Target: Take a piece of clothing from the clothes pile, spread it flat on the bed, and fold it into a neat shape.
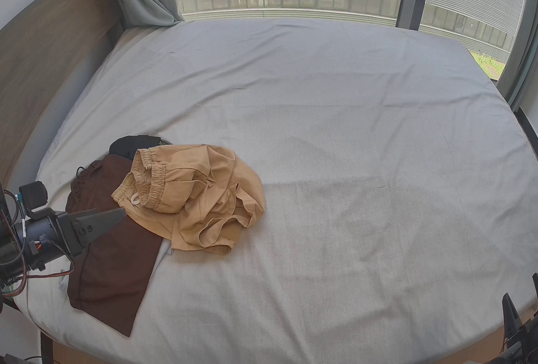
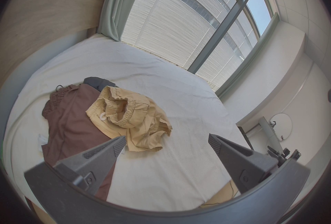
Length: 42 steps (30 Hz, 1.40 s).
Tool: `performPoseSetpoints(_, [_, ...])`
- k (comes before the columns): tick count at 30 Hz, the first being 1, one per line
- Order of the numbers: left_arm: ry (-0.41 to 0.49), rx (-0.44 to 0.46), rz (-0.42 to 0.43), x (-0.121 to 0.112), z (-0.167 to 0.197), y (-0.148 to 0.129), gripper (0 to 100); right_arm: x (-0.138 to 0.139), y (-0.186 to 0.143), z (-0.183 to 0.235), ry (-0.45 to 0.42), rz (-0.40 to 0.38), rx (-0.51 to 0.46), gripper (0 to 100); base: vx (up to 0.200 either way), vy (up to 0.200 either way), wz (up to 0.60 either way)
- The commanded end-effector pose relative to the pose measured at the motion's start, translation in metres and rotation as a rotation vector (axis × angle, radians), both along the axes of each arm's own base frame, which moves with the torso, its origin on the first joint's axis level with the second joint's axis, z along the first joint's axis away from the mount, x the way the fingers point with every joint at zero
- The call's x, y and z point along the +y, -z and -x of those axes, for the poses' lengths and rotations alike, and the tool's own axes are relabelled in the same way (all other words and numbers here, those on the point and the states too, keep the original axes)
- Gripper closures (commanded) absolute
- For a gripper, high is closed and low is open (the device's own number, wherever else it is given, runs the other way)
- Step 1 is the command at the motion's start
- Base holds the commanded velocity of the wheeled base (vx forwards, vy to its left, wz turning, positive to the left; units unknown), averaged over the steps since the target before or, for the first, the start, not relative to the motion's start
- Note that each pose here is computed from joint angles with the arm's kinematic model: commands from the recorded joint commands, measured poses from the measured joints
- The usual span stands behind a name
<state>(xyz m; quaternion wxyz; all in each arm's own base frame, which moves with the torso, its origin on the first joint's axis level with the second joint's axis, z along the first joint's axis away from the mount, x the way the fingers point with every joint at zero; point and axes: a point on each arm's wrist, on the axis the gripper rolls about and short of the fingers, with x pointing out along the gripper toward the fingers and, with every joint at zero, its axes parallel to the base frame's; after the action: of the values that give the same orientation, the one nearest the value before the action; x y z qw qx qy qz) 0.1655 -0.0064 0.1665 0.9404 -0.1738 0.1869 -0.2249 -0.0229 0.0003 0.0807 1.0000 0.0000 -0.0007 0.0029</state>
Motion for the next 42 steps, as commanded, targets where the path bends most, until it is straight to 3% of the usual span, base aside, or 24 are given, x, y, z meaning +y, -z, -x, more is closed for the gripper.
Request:
performPoseSetpoints(1, [0.012,0.028,0.017,0.004,-0.011,0.003,0,0.000,0.005,0.000,0.000,0.000,0.001,0,0.000,0.000,0.00])
performPoseSetpoints(9, [0.038,0.047,0.038,0.007,-0.032,0.010,0,0.000,0.005,0.000,0.000,0.000,0.001,0,0.000,0.000,0.00])
performPoseSetpoints(28, [0.016,0.015,0.046,0.021,-0.091,0.028,0,0.000,0.005,0.000,0.000,0.000,0.001,0,0.000,0.000,0.00])
performPoseSetpoints(42, [0.007,0.041,0.047,0.024,-0.122,0.039,0,0.000,0.005,0.000,0.000,0.000,0.003,0,0.000,0.000,0.00])
